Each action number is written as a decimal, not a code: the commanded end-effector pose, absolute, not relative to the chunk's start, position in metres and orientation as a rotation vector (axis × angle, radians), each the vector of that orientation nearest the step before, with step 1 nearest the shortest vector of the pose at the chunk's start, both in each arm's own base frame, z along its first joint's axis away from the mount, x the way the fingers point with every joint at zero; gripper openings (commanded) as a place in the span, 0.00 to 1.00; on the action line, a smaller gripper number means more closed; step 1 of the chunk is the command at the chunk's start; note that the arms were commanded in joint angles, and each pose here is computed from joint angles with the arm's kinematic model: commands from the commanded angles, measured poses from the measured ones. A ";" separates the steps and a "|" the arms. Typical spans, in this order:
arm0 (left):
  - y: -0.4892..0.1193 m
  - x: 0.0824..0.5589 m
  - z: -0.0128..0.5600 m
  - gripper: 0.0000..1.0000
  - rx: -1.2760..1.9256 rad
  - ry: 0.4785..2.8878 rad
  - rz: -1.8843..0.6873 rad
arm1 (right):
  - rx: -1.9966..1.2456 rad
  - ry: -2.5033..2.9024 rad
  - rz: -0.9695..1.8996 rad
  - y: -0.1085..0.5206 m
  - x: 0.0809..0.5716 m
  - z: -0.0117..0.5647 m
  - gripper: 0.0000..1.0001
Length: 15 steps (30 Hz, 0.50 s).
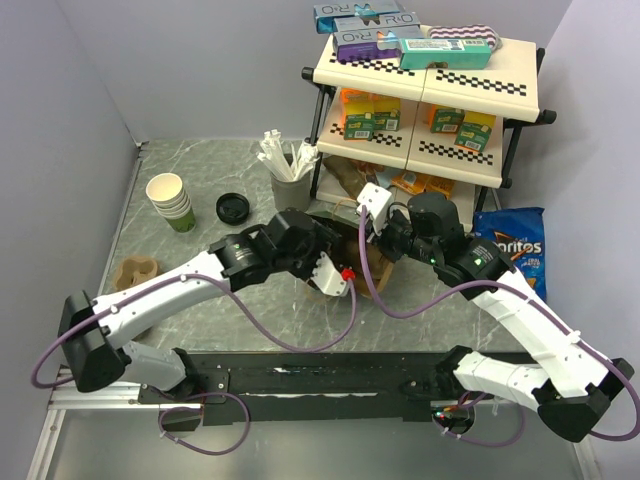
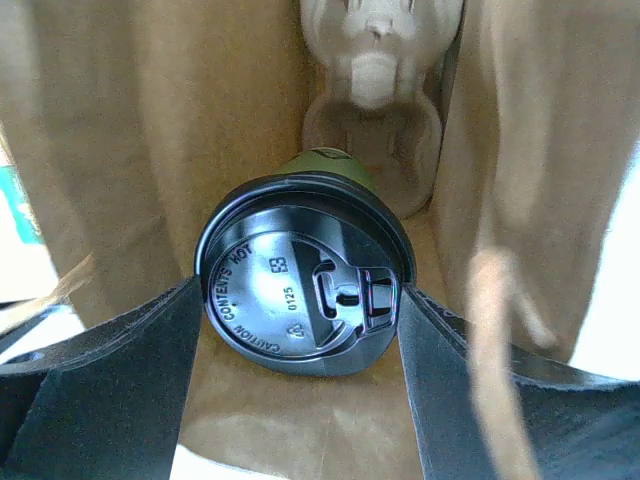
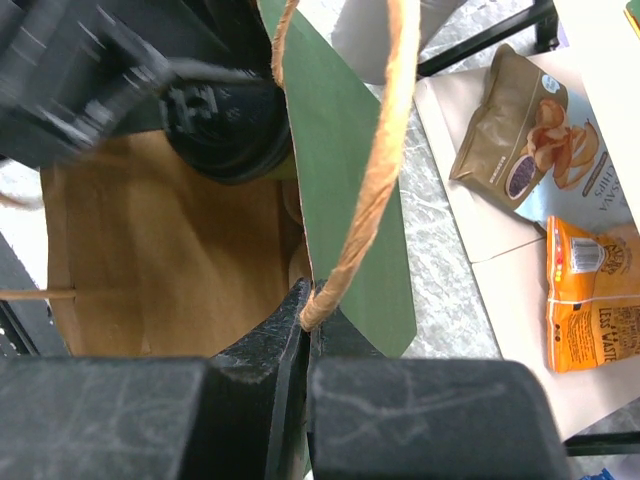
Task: Pack the takeout coffee
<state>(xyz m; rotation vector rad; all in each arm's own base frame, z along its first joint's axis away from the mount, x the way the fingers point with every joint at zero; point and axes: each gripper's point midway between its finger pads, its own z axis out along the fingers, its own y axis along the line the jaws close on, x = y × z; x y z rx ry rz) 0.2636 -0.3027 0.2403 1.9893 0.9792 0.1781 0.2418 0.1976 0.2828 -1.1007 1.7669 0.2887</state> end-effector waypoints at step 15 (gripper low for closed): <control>-0.265 0.300 0.278 0.01 1.924 0.957 0.525 | -1.109 1.698 0.287 0.199 0.239 0.301 0.00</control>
